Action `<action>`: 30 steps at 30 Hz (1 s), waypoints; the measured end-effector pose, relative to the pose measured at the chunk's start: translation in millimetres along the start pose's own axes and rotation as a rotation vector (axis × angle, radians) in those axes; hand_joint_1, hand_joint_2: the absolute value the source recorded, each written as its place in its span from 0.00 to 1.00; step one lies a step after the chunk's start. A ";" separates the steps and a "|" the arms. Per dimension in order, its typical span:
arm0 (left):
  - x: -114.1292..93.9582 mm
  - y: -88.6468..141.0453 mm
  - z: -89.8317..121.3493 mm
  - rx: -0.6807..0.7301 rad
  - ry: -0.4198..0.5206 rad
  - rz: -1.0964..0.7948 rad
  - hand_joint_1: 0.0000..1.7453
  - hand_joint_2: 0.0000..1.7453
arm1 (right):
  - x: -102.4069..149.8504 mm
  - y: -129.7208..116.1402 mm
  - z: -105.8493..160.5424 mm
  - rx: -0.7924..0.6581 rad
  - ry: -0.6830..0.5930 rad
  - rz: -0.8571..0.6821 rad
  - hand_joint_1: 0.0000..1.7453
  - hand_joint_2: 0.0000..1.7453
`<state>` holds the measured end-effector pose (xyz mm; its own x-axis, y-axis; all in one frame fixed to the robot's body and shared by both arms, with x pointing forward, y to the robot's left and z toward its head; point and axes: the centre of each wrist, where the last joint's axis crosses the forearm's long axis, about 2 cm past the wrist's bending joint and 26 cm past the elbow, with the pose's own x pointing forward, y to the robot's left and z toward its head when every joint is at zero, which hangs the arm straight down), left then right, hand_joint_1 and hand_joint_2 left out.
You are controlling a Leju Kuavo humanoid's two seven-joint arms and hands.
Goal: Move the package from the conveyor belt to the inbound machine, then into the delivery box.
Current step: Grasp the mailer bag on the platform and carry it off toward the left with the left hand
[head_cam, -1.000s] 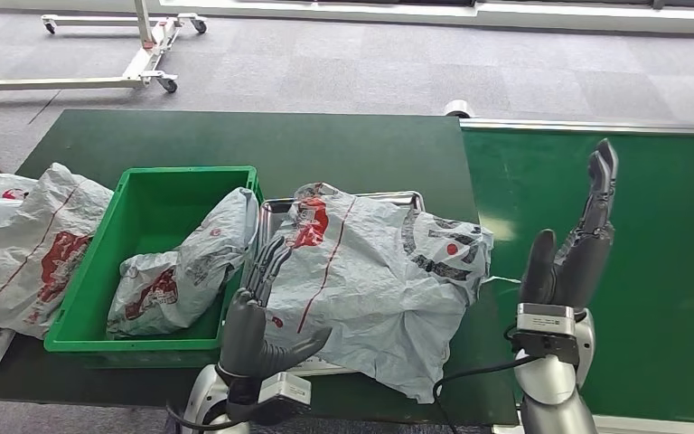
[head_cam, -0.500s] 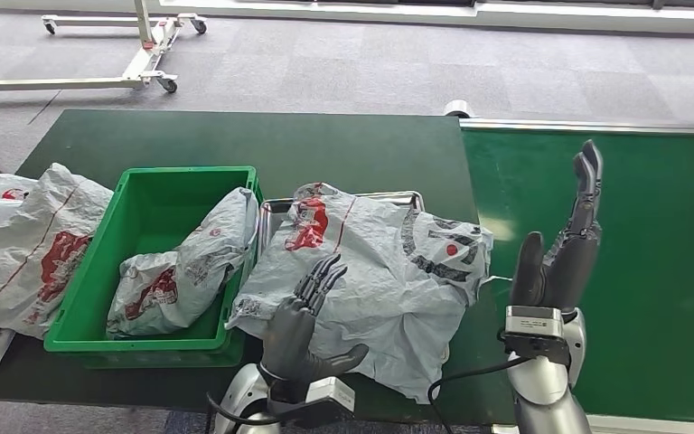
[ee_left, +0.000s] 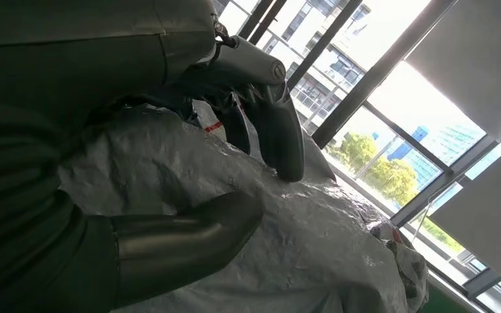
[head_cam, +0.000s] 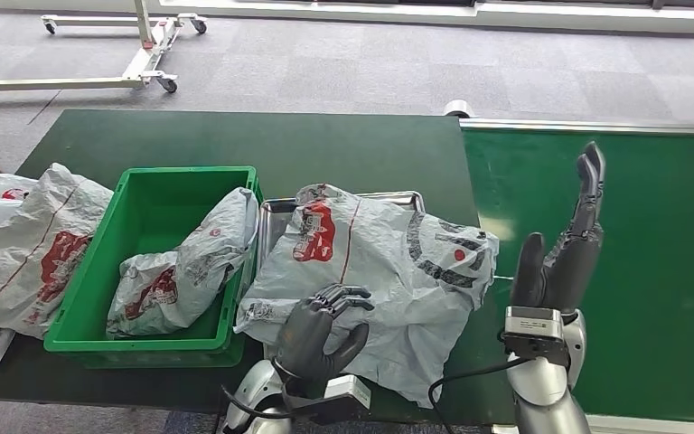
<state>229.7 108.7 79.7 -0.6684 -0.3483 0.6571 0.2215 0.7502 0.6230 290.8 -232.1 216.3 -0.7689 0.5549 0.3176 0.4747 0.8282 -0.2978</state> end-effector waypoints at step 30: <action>-33.5 107.7 -0.8 0.395 -0.001 -0.624 1.00 1.00 | -0.3 2.1 13.5 0.035 0.023 -0.017 0.00 0.00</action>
<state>276.5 200.7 125.2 -0.5871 -0.7761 0.2301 -0.4722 0.5592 0.6814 286.3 -231.6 203.5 -0.7662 0.5429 0.3438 0.4464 0.8345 -0.3230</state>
